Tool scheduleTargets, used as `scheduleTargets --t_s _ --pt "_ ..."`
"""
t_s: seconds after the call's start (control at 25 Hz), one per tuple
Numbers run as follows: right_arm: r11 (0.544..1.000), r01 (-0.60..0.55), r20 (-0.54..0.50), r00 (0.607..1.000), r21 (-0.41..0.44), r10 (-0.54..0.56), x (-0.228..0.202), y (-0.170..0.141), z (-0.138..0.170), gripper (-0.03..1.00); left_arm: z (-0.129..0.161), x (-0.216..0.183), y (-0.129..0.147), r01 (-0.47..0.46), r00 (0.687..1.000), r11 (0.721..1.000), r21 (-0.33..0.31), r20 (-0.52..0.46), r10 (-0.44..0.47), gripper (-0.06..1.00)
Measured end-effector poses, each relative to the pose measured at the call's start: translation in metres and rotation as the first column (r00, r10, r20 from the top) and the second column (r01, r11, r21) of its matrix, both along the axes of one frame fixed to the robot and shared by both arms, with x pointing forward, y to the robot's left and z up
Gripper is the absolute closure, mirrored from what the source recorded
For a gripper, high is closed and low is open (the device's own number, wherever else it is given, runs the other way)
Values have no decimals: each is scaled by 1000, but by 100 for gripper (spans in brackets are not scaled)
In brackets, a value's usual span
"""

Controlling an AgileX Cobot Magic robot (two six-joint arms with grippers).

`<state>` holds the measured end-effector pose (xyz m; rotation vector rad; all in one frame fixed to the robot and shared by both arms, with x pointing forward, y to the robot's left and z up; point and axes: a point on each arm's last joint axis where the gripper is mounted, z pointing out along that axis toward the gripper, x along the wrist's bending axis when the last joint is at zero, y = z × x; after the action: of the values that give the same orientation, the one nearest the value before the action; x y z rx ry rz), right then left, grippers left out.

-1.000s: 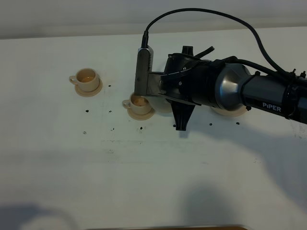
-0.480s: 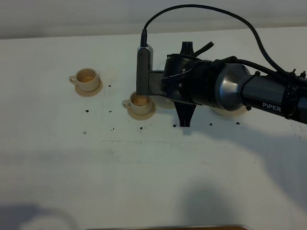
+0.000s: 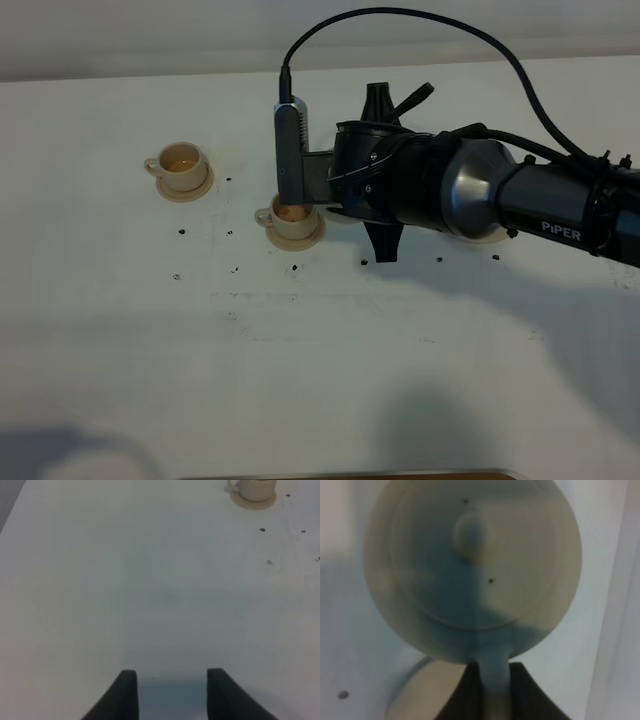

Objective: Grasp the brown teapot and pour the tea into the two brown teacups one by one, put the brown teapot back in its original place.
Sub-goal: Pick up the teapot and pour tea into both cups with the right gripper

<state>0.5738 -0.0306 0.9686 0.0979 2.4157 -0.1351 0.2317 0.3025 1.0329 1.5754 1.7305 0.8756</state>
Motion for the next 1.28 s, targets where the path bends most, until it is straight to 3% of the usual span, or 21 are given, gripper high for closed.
scheduleTargets --t_s 1.28 --pt "986 -111 72 990 -122 120 2 4 6 86 0 0 0 0 1000 1000 0 0 0 63"
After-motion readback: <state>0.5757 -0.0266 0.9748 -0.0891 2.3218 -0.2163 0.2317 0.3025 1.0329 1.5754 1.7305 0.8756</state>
